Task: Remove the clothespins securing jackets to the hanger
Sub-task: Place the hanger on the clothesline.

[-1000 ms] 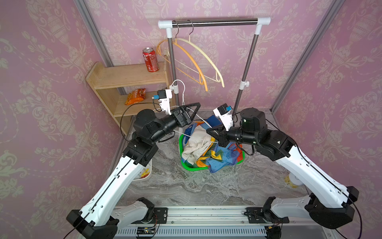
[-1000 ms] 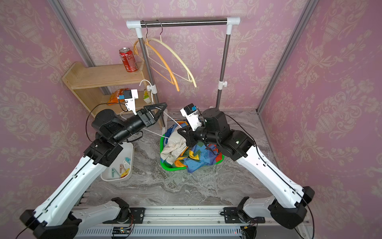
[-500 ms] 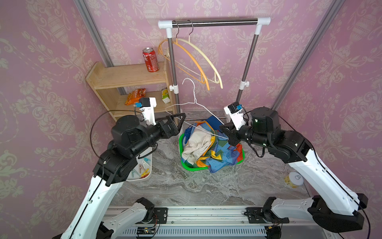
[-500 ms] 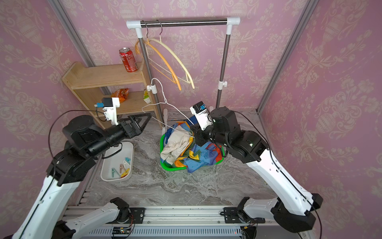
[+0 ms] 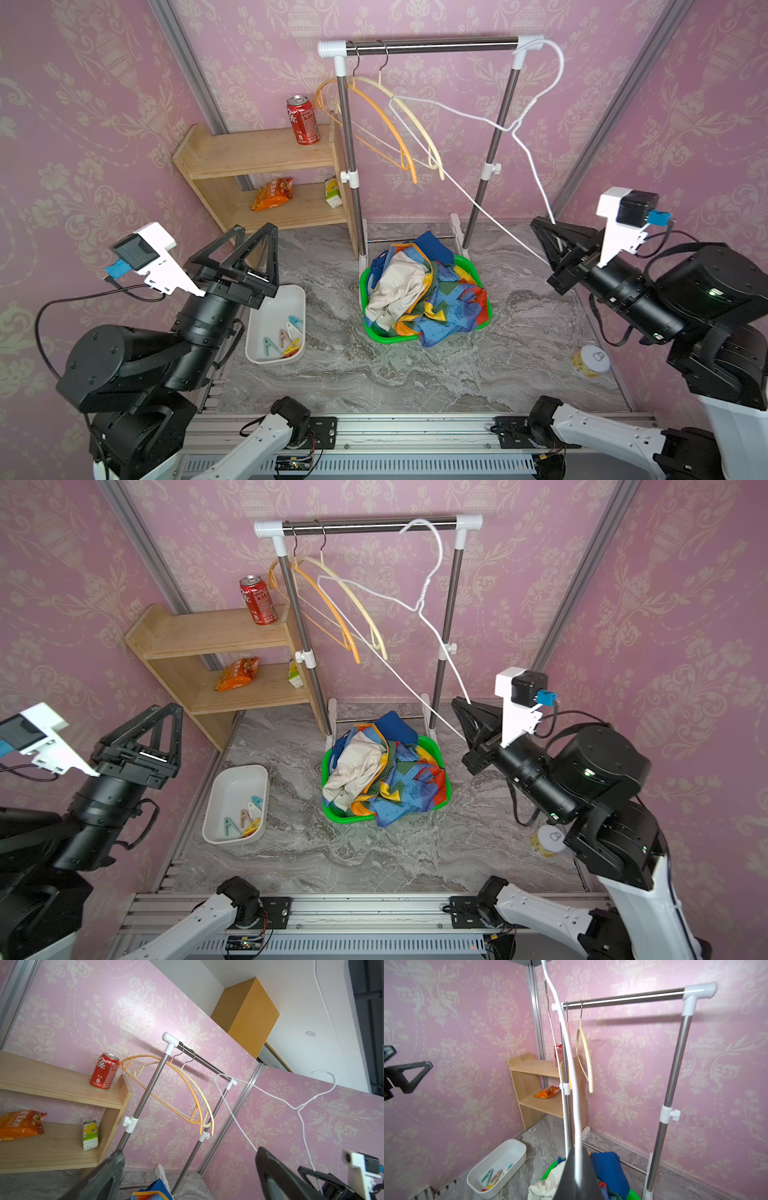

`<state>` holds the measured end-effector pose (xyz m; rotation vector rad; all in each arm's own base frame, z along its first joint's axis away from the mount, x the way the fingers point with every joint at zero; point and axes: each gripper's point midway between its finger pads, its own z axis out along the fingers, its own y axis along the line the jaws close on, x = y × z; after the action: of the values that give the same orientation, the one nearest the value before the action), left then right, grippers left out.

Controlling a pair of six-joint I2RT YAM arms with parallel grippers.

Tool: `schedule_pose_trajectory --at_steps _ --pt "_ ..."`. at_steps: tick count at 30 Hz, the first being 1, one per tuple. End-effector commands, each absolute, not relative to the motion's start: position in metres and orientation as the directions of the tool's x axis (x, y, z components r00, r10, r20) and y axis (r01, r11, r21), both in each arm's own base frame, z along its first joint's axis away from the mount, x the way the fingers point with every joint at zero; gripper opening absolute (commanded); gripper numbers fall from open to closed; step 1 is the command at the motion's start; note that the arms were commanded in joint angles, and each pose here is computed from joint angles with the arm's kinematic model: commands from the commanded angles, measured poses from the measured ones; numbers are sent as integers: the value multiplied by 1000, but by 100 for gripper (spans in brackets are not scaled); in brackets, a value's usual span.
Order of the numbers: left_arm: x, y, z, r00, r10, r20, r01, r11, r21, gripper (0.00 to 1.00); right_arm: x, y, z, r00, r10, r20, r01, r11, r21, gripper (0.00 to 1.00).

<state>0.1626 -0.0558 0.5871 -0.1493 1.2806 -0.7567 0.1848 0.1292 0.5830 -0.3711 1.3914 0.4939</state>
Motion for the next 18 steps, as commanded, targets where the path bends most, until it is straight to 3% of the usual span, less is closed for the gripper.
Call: schedule_pose_trajectory --at_steps 1,7,12,18 --pt "195 -67 573 61 -547 -835 369 790 -490 99 184 104 612 227 151 -962 -439 898 38 0" --pt "222 -91 565 -5 -538 -843 397 773 -496 99 229 78 605 240 -25 -970 -101 994 -51 0" --pt "231 -103 562 -45 -539 -841 417 755 -507 99 278 109 591 164 -89 -982 -91 990 -105 0" --pt "226 -101 558 -48 -563 -825 425 736 -527 99 330 108 568 105 -51 -993 -62 996 -58 0"
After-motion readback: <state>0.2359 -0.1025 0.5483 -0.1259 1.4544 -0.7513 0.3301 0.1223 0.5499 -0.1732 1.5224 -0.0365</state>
